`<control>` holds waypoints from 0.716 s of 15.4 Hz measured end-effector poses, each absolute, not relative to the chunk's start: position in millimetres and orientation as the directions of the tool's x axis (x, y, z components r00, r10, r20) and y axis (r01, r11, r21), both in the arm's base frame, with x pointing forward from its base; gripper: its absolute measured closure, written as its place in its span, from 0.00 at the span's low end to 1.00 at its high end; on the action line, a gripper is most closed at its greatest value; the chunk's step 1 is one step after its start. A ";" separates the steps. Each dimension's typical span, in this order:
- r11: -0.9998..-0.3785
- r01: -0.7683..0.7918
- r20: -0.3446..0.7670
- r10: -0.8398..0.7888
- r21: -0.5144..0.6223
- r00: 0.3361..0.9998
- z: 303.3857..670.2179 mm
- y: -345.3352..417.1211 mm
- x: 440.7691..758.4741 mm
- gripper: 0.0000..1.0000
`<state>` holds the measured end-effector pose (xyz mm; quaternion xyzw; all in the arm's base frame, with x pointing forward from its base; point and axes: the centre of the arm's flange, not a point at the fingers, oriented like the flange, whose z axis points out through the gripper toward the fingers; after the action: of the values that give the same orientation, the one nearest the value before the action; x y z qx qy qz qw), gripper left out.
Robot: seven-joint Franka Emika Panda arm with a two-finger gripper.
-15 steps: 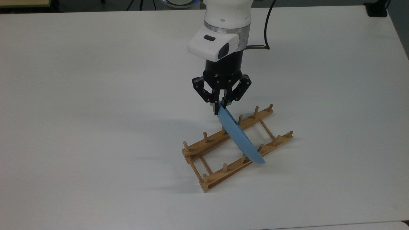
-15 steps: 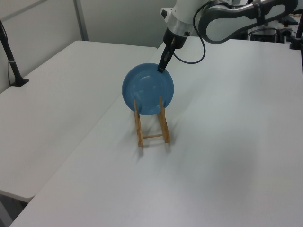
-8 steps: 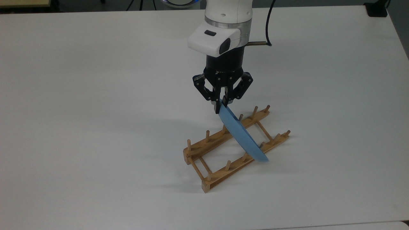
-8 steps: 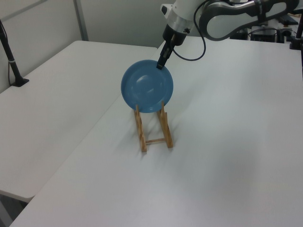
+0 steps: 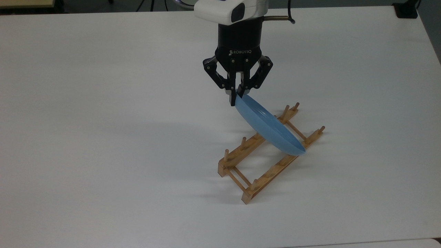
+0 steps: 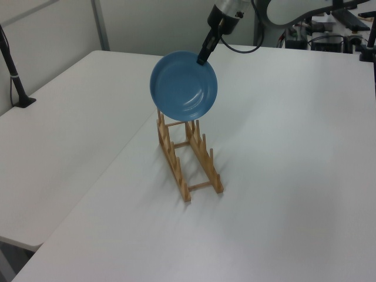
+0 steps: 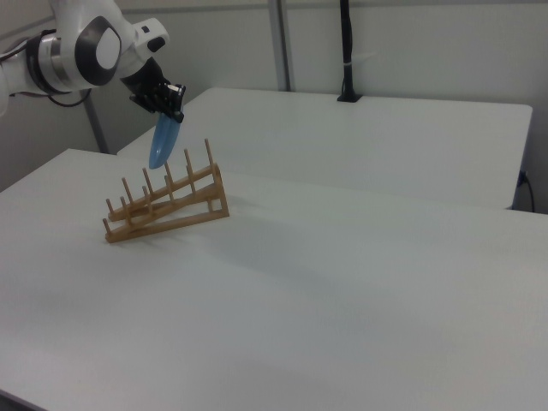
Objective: Pick plate from plate rack
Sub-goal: 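Lift the blue plate up out of the rack slots, then carry the plate away from the rack and lower it to the table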
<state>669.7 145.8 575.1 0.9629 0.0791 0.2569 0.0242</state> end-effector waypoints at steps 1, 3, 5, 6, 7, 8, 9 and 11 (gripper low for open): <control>-0.987 0.137 0.479 0.163 0.089 0.862 574.1 143.4 669.0 0.92; -0.986 0.131 0.427 0.162 0.101 0.890 568.7 129.4 667.2 0.93; -0.985 0.144 0.366 0.167 0.090 0.915 566.7 105.0 662.4 0.92; -0.984 0.160 0.337 0.175 0.072 0.925 568.7 89.6 658.2 0.92; -0.982 0.178 0.304 0.188 0.059 0.934 572.0 72.7 652.7 0.92; -0.979 0.197 0.267 0.203 0.047 0.942 576.3 54.7 645.8 0.92; -0.976 0.215 0.233 0.218 0.036 0.948 580.7 37.2 638.4 0.92; -0.969 0.245 0.165 0.244 0.013 0.956 585.5 6.3 622.6 0.92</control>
<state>622.6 6.3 585.5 0.9889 0.1236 0.0828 -0.0039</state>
